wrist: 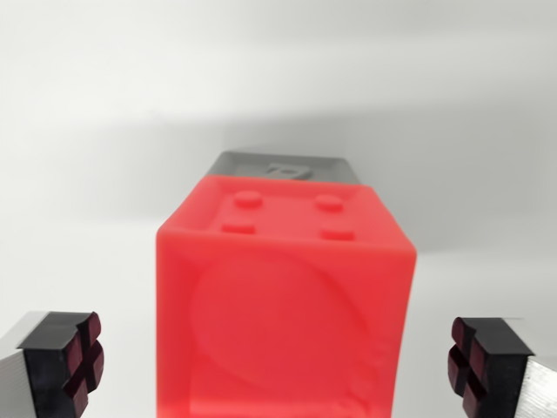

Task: Destack cube

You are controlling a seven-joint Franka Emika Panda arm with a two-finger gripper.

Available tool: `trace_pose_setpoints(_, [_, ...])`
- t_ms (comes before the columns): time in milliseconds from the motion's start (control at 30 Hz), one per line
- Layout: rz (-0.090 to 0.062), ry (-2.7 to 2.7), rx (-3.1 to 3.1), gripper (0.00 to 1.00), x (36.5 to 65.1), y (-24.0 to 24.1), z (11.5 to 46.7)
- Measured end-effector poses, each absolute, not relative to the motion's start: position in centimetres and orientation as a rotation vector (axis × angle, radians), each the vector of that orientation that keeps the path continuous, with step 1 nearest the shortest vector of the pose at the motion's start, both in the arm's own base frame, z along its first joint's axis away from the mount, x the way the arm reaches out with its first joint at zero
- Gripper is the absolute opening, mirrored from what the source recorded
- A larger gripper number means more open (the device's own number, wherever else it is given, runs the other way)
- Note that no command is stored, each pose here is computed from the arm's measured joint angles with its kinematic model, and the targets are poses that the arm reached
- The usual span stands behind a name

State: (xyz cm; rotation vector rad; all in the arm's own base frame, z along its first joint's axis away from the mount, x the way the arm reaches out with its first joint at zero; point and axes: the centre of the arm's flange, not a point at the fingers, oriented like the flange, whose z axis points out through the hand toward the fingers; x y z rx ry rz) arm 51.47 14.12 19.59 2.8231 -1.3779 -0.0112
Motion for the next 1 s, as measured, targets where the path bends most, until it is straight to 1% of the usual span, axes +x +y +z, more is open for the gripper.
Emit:
trace_pose_setpoints(267, [-0.011, -1.379, 2.823, 1.0, 51.4, 14.1, 17.6])
trace_pose_setpoints(467, [-0.01, -1.379, 2.823, 1.0, 51.4, 14.1, 17.0])
trace_pose_setpoints(500, [-0.01, -1.379, 2.823, 0.0, 51.4, 14.1, 16.9])
trace_pose_setpoints(1000, [-0.008, -1.379, 2.824, 0.0, 51.5, 14.1, 16.9])
